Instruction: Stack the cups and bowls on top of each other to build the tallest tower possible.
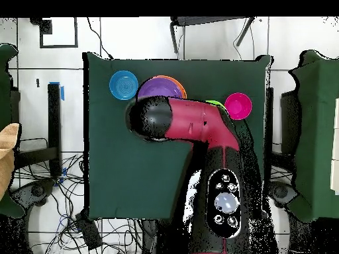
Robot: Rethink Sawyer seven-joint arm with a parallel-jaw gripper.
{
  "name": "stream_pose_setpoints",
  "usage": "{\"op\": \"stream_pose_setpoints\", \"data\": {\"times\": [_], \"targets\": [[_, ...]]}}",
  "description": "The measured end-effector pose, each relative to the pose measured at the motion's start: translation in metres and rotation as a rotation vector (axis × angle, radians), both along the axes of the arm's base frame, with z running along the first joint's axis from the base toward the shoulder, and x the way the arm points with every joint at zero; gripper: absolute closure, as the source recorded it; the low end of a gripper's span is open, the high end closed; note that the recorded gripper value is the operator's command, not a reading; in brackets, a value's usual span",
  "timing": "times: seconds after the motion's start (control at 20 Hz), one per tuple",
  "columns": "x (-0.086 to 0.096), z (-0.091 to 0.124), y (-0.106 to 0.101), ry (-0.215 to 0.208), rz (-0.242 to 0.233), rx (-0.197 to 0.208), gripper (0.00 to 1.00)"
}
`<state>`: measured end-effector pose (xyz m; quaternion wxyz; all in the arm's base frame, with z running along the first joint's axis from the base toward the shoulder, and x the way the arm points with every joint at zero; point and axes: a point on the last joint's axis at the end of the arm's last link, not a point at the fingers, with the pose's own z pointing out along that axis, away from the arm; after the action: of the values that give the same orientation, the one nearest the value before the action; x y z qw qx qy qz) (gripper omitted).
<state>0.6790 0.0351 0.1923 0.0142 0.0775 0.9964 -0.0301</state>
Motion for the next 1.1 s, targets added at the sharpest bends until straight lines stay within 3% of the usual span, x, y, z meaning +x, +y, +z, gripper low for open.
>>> {"op": "stream_pose_setpoints", "data": {"times": [0.3, 0.8, 1.1], "targets": [[0.042, 0.005, 0.025, 0.010, -0.026, -0.007, 1.00], [0.085, 0.042, 0.031, 0.076, -0.105, -0.044, 1.00], [0.104, 0.051, 0.032, 0.039, -0.124, -0.059, 1.00]]}}
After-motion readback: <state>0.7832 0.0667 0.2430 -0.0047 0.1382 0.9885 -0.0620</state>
